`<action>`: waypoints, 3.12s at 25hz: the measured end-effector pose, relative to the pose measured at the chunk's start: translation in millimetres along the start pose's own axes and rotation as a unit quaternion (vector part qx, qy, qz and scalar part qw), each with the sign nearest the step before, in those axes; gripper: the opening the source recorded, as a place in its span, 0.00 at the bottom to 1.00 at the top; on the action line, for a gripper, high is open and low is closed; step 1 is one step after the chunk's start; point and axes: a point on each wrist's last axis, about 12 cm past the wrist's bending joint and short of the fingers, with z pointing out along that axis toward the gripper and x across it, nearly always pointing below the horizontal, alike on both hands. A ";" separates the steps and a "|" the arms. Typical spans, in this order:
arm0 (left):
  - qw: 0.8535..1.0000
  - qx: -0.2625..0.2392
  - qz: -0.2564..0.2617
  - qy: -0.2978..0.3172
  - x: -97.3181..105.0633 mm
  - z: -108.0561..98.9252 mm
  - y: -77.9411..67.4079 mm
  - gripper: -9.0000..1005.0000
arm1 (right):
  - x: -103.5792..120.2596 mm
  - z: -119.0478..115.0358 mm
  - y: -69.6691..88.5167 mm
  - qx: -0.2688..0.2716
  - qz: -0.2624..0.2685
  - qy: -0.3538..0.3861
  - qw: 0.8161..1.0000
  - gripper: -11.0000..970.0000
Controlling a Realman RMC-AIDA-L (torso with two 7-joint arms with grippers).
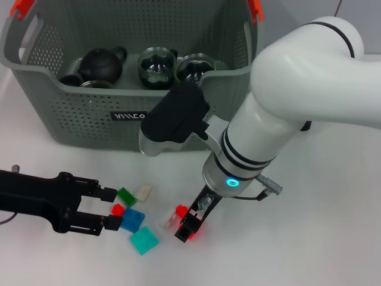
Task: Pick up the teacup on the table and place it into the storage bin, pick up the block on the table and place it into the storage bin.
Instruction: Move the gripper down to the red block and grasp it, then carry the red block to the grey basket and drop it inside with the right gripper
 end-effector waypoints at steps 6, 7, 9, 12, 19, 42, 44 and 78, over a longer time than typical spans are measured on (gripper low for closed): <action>1.000 0.000 -0.002 0.000 0.1 0.1 -0.1 0.68 | 0.6 0.5 1.9 0.000 -0.008 0.003 1.000 0.76; 1.000 0.000 -0.002 0.000 0.2 0.1 -0.1 0.68 | 0.5 0.5 2.3 0.000 -0.009 0.004 1.000 0.76; 1.000 0.000 -0.003 0.000 0.2 0.1 -0.1 0.68 | 0.6 0.4 2.6 -0.001 -0.009 0.004 1.000 0.74; 1.000 0.000 -0.003 0.000 0.2 -0.2 0.0 0.68 | 0.6 0.3 2.9 -0.001 -0.010 0.005 1.000 0.67; 1.000 -0.001 -0.003 0.001 0.0 -0.8 0.2 0.68 | 0.5 -0.1 3.8 -0.003 -0.011 0.006 1.000 0.64; 1.000 0.000 -0.003 0.000 0.0 -0.2 0.0 0.68 | 3.0 1.9 5.7 -0.007 -0.025 0.011 1.000 0.59; 1.000 0.000 -0.003 0.000 0.0 -0.2 0.0 0.68 | 3.0 1.9 5.9 -0.008 -0.025 0.011 1.000 0.58; 1.000 0.008 -0.006 -0.005 0.2 -1.8 -2.5 0.68 | -50.5 -172.1 -43.1 0.018 -0.047 -0.194 0.980 0.46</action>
